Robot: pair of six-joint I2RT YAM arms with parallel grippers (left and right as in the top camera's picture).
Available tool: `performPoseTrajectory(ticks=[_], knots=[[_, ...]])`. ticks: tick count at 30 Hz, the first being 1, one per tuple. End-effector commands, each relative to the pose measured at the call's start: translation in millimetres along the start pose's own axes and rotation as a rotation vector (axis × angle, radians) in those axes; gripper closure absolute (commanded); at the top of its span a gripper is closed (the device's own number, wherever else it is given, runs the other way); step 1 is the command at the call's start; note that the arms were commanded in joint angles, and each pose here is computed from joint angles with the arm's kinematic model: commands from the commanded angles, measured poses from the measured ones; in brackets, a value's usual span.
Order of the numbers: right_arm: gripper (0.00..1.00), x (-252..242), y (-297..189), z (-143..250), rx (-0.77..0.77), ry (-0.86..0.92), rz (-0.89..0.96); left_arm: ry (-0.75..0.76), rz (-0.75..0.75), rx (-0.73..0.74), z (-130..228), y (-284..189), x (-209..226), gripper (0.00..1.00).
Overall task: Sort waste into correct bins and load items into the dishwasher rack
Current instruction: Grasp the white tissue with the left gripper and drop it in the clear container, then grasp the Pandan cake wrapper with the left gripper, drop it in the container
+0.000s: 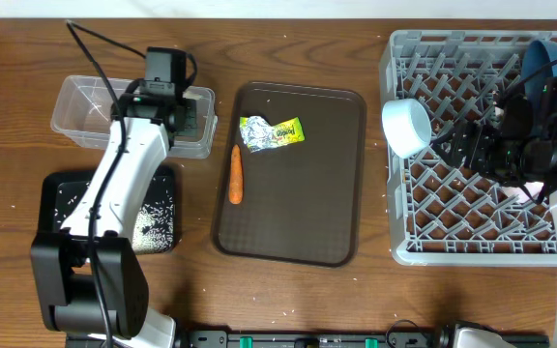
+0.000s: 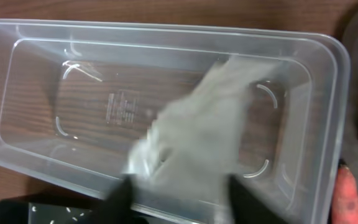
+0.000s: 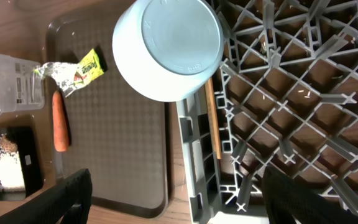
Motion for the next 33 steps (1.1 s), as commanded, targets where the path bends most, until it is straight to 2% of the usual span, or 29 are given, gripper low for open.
performPoseTrajectory(ticks=[1, 5, 7, 10, 12, 16, 18, 24, 26, 31, 32, 33], knots=[[0.18, 5, -4, 0, -0.012, -0.035, -0.005, -0.006, 0.104, -0.007, -1, -11, -11, 0.32], [0.18, 4, -5, 0, -0.012, -0.034, 0.01, 0.095, 0.386, -0.001, 5, -30, -56, 0.3], [0.18, 2, -5, 1, -0.007, -0.032, 0.024, 0.148, 0.432, 0.012, 12, -35, -77, 0.3], [0.17, 1, -5, 2, 0.001, -0.032, 0.034, 0.334, 0.469, 0.018, 27, -33, -112, 0.31], [0.17, 1, -5, 2, 0.002, -0.031, 0.033, 0.423, 0.459, 0.029, 38, -24, -133, 0.3], [0.17, 1, -5, 2, 0.003, -0.03, 0.033, 0.488, 0.388, 0.055, 53, 13, -164, 0.3], [0.17, 1, -5, 2, 0.004, -0.03, 0.033, 0.495, 0.377, 0.066, 59, 31, -173, 0.25], [0.17, 1, -5, 4, 0.011, -0.027, 0.033, 0.434, 0.3, 0.104, 68, 67, -176, 0.25], [0.17, 1, -5, 3, 0.009, -0.028, 0.033, 0.431, 0.303, 0.106, 68, 69, -176, 0.35], [0.17, 1, -5, 3, 0.005, -0.03, 0.033, 0.433, 0.343, 0.116, 70, 67, -181, 0.87], [0.17, 1, -5, 2, 0.004, -0.03, 0.033, 0.432, 0.366, 0.121, 71, 66, -182, 0.94], [0.17, 1, -5, 2, 0.001, -0.032, 0.033, 0.425, 0.396, 0.125, 71, 63, -185, 0.94]])
Point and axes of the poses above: each gripper's point midway between its finger pads, its own y axis out along the fingers, its own x axis along the line the jaws close on, z = x × y, the point moved 8 cm from there along -y, back along the fingers, and after that the axes turned 6 degrees about -y, right-handed, at the moved point
